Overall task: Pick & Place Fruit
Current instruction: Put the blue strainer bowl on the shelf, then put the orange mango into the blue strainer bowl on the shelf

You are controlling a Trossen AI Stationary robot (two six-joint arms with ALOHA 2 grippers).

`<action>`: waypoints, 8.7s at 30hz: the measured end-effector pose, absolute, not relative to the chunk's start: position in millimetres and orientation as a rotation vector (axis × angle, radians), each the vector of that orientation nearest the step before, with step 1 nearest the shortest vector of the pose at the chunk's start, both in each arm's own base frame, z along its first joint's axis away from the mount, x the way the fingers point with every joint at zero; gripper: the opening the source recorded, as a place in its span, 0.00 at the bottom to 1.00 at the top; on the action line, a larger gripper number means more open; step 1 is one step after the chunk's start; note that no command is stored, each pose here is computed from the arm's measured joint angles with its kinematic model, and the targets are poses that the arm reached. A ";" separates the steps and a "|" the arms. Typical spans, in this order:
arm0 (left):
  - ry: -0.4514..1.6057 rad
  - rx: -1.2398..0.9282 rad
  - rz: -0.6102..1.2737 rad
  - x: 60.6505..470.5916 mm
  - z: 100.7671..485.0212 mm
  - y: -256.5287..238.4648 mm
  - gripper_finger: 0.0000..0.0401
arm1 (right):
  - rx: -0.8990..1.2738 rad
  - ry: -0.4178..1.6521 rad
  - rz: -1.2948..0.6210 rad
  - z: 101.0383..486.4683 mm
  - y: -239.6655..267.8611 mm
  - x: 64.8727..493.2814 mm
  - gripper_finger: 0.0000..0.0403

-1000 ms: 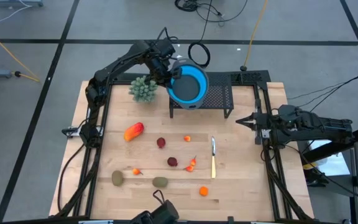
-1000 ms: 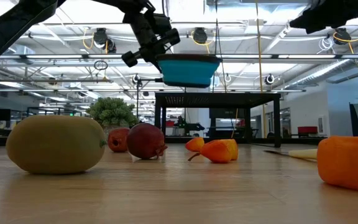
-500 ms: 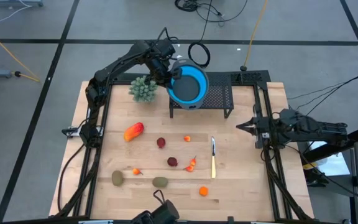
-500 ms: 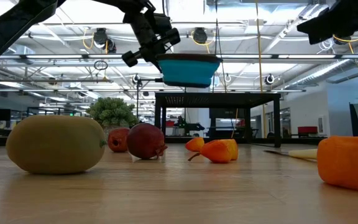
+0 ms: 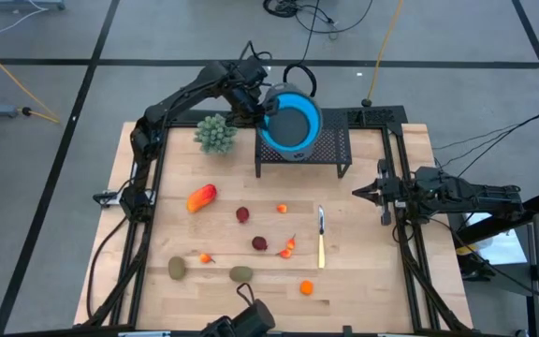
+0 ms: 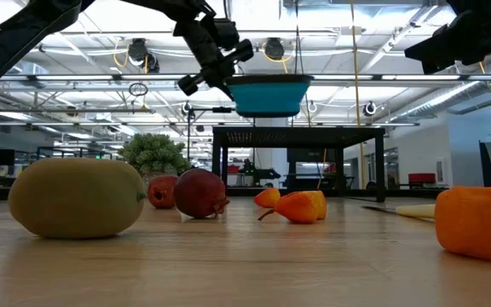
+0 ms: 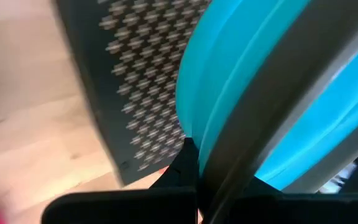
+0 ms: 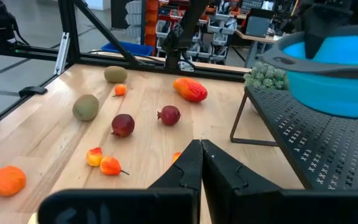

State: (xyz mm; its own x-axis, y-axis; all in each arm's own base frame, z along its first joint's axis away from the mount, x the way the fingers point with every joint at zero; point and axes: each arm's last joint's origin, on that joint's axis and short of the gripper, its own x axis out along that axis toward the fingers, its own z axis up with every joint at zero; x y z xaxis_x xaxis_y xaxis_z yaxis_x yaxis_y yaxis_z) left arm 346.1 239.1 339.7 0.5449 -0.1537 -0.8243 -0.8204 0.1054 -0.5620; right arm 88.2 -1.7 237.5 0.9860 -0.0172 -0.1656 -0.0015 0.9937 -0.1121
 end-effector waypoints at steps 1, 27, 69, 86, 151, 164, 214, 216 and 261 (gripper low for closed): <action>0.911 -1.407 0.608 346.3 339.1 239.1 0.00 | -0.113 0.167 -0.008 237.5 -1.7 88.2 0.00; 0.937 -1.382 0.656 350.1 328.7 242.1 0.01 | -0.118 0.172 -0.008 237.1 -1.7 88.1 0.00; 0.975 -1.423 0.572 349.0 316.3 242.9 0.46 | -0.115 0.171 -0.009 237.2 -1.7 88.1 0.00; 1.044 -1.409 0.580 343.6 314.9 238.9 0.52 | -0.114 0.171 -0.009 237.4 -1.7 88.0 0.00; 1.192 -0.743 0.675 331.2 382.3 45.5 0.01 | -0.114 0.175 -0.008 237.0 -1.7 88.0 0.00; 1.392 -0.629 0.665 337.9 323.5 -6.7 0.00 | -0.114 0.175 -0.008 237.0 -1.7 88.0 0.00; 1.423 -0.533 0.449 185.3 222.4 48.4 0.08 | -0.114 0.176 -0.012 237.0 -1.8 88.0 0.00; 1.421 -0.533 0.449 185.4 222.4 48.4 0.11 | -0.114 0.176 -0.013 237.0 -1.8 88.0 0.00; 1.357 -0.466 0.607 188.0 204.8 47.7 0.98 | -0.114 0.175 -0.013 237.0 -1.9 88.0 0.00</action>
